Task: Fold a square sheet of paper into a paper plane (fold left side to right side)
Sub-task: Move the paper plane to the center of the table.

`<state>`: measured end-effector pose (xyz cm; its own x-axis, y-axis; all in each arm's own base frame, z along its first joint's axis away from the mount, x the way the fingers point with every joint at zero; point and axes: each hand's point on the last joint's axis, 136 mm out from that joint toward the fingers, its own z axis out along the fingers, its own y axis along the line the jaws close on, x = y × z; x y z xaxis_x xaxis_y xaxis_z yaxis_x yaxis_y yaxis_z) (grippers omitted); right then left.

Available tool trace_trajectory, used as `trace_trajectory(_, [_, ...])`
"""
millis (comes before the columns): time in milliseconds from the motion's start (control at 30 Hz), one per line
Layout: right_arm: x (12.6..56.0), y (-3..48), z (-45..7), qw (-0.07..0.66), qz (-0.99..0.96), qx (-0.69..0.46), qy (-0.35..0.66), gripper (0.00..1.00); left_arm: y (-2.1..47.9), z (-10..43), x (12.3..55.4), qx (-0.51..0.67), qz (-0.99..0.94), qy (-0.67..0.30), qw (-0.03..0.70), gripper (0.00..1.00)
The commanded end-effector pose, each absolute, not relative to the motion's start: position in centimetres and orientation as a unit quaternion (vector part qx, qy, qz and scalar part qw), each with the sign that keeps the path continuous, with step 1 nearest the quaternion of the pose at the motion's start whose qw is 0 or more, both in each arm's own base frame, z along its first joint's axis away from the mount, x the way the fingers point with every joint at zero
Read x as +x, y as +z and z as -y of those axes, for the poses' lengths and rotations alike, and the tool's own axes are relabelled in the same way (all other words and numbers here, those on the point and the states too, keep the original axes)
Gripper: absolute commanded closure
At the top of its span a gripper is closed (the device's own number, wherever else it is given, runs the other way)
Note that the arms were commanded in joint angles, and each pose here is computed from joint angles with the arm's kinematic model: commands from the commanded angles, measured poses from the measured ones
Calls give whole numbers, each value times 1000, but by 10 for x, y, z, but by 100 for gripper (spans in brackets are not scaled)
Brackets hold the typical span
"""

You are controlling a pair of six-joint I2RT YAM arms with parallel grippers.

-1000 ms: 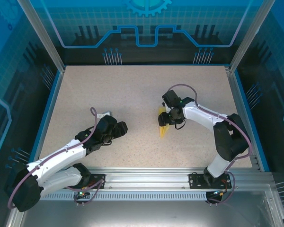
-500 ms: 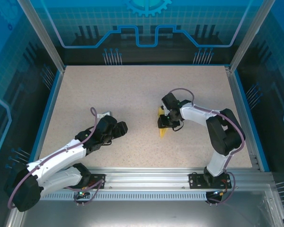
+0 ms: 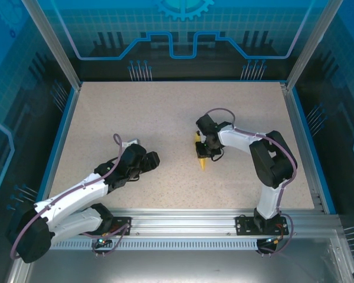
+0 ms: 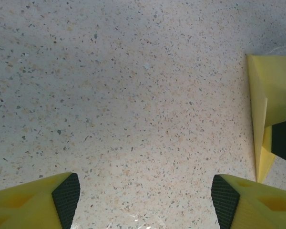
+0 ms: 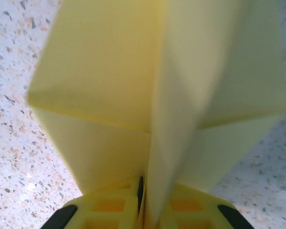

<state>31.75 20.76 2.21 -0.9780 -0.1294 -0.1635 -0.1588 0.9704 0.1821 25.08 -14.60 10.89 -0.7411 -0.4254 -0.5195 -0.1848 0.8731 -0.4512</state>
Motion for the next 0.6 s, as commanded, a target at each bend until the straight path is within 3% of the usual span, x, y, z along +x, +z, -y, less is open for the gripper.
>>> trace_trajectory(0, [335, 37, -203, 88, -992, -73, 60, 87, 114, 153, 252, -151, -913, -204, 319, 15])
trace_trajectory(167, [377, 53, -202, 109, -992, -47, 47, 88, 119, 172, 253, -115, -909, -247, 316, 2])
trace_trajectory(567, [451, 50, -208, 119, -992, -37, -2, 87, 120, 205, 249, -31, -911, -285, 295, 2])
